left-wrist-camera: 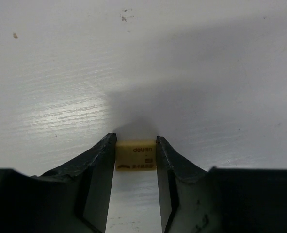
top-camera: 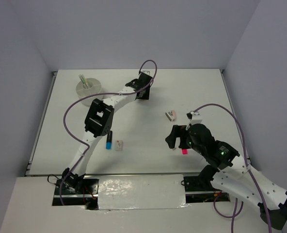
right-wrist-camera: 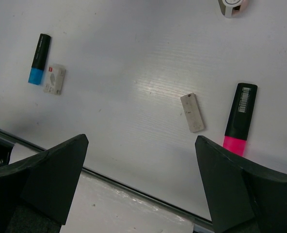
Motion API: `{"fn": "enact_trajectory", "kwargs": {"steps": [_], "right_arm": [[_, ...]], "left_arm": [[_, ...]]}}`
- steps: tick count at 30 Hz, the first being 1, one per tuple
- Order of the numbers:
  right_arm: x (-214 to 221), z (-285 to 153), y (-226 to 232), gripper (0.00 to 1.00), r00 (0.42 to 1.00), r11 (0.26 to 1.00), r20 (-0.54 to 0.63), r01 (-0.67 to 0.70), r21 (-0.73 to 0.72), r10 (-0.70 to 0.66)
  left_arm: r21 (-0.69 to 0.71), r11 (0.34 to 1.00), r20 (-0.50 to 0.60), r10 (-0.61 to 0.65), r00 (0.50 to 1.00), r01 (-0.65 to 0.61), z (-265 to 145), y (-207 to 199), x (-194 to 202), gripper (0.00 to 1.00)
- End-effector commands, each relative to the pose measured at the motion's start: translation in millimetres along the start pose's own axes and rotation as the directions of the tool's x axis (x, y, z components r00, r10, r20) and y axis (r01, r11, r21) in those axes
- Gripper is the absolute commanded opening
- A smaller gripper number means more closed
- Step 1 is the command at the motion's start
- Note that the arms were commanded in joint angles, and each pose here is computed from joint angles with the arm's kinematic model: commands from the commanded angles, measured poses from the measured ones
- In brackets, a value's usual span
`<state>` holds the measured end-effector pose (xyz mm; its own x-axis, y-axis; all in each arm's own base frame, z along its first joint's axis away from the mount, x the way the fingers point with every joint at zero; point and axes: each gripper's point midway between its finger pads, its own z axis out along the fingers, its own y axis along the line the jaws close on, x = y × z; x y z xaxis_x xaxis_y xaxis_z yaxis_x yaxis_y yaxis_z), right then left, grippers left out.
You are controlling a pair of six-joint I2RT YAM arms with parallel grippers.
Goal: Sort the stationery into containers
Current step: Pick up the stationery from the center of the board, then place the stationery in the storage box.
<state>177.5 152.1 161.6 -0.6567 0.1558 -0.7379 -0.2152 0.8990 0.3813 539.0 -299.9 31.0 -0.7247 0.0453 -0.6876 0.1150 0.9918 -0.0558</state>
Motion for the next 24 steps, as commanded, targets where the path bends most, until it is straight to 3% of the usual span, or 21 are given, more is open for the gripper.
{"fn": "enact_trajectory", "kwargs": {"steps": [1, 4, 7, 14, 20, 21, 23, 24], "right_arm": [[-21.1, -5.8, 9.4, 1.00, 0.997, 0.999, 0.075, -0.001, -0.036, 0.004], [-21.5, -5.7, 8.6, 1.00, 0.997, 0.999, 0.080, 0.000, -0.034, 0.003], [-21.6, -4.6, 10.4, 1.00, 0.997, 0.999, 0.079, -0.001, -0.040, 0.004], [-22.3, -4.4, 16.2, 1.00, 0.997, 0.998, 0.081, -0.006, -0.070, 0.011], [-25.9, -10.5, 22.1, 1.00, 0.996, 0.994, 0.092, -0.003, -0.105, 0.013], [-26.7, -11.8, 23.3, 1.00, 0.995, 0.994, 0.094, -0.003, -0.112, 0.014], [-28.1, -13.8, 26.5, 1.00, 0.995, 0.992, 0.095, -0.002, -0.127, 0.014], [-29.0, -14.2, 27.6, 1.00, 0.995, 0.991, 0.097, 0.001, -0.132, 0.012]], "left_arm": [[0.018, 1.000, -0.032, 0.023, 0.999, -0.022, 3.4, -2.0, 15.1, 0.44], [0.039, 0.999, -0.033, 0.020, 0.999, -0.019, -5.8, -3.5, 14.4, 0.25], [0.077, 0.997, 0.009, 0.015, 1.000, -0.016, -26.1, -8.7, -2.5, 0.16], [0.105, 0.994, 0.204, -0.046, 0.978, 0.025, -128.1, 16.2, -97.3, 0.12], [-0.056, 0.980, 0.293, -0.165, 0.942, 0.189, -201.0, 132.9, -136.5, 0.14], [-0.089, 0.957, 0.283, -0.240, 0.929, 0.275, -202.6, 169.4, -133.1, 0.13], [-0.047, 0.928, 0.293, -0.342, 0.893, 0.371, -220.5, 196.8, -136.0, 0.12], [-0.058, 0.883, 0.285, -0.433, 0.855, 0.466, -216.9, 229.8, -124.5, 0.11]]}}
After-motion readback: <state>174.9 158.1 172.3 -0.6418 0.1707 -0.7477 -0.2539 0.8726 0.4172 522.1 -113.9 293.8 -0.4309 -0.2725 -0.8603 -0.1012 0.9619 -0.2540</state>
